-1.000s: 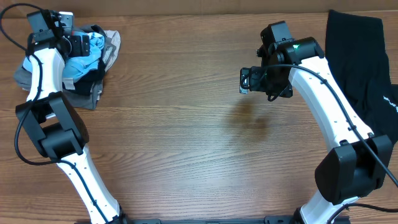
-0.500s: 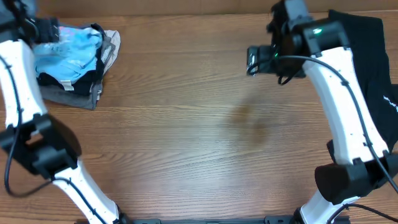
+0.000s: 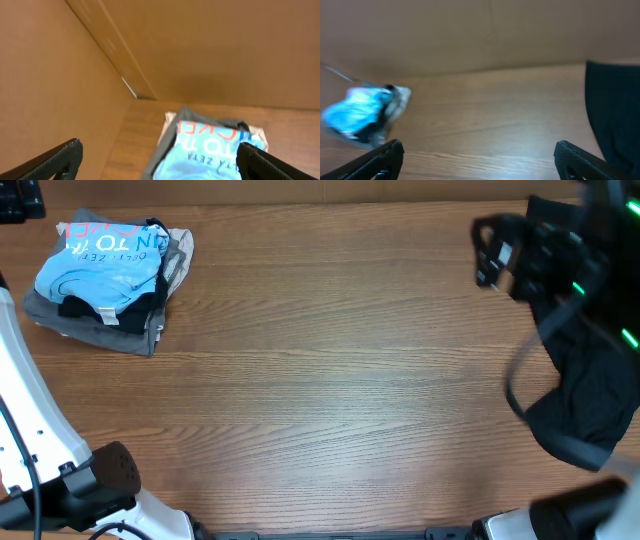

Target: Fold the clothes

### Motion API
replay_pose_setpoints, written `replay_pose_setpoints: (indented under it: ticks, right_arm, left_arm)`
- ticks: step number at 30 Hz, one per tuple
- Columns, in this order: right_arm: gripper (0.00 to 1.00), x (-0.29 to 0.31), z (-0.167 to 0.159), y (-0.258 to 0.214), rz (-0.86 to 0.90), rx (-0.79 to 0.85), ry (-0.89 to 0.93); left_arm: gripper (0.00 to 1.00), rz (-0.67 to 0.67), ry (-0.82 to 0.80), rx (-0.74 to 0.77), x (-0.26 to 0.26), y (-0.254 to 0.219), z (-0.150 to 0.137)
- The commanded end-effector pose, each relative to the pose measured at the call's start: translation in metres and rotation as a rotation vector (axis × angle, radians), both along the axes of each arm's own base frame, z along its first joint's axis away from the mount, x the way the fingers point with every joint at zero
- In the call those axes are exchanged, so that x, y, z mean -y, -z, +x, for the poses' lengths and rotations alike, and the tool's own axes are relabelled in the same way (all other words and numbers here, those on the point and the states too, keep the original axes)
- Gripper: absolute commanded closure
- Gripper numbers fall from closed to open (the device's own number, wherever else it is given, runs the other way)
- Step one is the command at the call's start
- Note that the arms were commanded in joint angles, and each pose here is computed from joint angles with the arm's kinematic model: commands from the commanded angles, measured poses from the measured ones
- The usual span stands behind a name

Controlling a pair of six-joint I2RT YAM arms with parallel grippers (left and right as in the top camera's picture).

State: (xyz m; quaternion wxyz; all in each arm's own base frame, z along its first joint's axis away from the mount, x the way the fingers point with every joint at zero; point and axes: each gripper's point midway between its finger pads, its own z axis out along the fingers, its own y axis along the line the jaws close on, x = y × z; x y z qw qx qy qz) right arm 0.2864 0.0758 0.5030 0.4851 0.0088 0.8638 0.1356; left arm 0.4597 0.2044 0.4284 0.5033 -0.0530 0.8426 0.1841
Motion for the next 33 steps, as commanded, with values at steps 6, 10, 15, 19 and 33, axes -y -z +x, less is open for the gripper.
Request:
replay_pose_setpoints:
  ticks: [6,10,15,19,33]
  right_arm:
    - [0.0,-0.009,-0.082,-0.048,0.116,0.171,-0.157]
    - [0.0,-0.005,-0.098,-0.055,0.123,0.207,-0.158]
    - [0.0,-0.003,-0.102,-0.057,0.122,0.218,-0.158]
    - [0.0,0.008,-0.092,-0.05,0.044,0.212,-0.107]
    - [0.0,0.042,-0.011,-0.009,0.007,0.369,0.128]
  left_arm:
    - [0.0,-0.049,-0.007,-0.104,0.001,0.032,-0.002]
    - [0.0,-0.068,-0.007,-0.146,0.003,0.042,-0.008]
    - [0.0,-0.083,-0.007,-0.181,0.006,0.05,-0.013]
    - [0.0,-0.088,-0.007,-0.192,0.006,0.052,-0.014]
    - [0.0,-0.089,-0.007,-0.192,0.006,0.052,-0.014]
